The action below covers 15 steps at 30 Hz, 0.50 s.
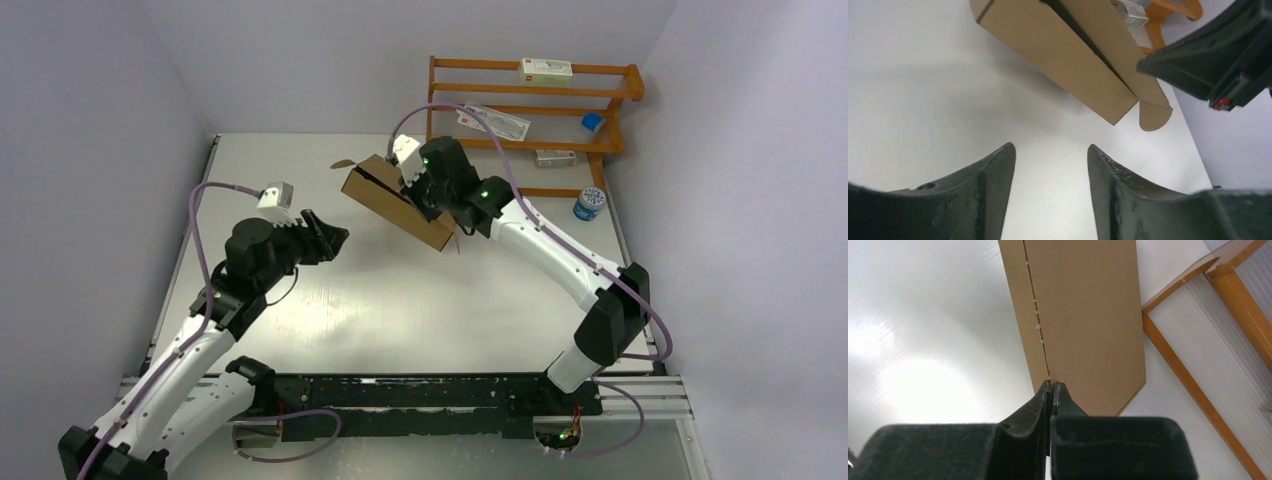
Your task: Fold the paper box
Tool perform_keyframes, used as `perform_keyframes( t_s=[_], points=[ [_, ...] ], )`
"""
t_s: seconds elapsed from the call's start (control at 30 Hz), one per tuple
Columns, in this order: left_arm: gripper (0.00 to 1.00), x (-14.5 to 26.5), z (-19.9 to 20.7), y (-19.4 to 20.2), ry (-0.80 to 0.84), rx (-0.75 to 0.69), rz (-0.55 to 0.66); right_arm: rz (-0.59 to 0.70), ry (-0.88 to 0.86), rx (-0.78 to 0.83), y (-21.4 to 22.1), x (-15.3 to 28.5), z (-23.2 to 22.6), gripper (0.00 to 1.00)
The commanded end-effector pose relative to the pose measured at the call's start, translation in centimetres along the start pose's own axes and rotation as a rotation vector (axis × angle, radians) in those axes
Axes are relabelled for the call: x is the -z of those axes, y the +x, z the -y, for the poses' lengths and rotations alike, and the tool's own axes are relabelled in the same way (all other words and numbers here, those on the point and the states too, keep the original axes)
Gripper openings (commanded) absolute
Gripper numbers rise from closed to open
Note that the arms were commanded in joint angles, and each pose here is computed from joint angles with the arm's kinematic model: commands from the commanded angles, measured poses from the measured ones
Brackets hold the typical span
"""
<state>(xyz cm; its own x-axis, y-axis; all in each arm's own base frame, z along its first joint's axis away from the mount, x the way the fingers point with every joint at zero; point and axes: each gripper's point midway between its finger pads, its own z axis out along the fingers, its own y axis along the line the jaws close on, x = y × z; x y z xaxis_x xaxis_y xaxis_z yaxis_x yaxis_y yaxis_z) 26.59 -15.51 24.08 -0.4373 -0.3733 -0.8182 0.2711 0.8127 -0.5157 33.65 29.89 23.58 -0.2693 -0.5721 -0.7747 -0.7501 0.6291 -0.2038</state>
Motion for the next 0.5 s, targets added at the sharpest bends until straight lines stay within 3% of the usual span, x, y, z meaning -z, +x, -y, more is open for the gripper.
perform_keyframes(
  t_s=[0.0,0.13,0.47],
  points=[
    [0.53,-2.3,1.8,0.3,0.13,0.08,0.024,-0.019,-0.12,-0.071,0.0,-0.6,-0.1,0.0],
    [0.33,-5.4,1.6,2.1,0.151,0.125,-0.011,-0.038,-0.14,-0.08,0.7,-1.4,0.4,0.0],
    [0.36,-11.5,-2.2,7.0,0.0,0.123,-0.015,-0.024,-0.189,-0.099,0.5,-1.9,0.7,0.0]
  ],
)
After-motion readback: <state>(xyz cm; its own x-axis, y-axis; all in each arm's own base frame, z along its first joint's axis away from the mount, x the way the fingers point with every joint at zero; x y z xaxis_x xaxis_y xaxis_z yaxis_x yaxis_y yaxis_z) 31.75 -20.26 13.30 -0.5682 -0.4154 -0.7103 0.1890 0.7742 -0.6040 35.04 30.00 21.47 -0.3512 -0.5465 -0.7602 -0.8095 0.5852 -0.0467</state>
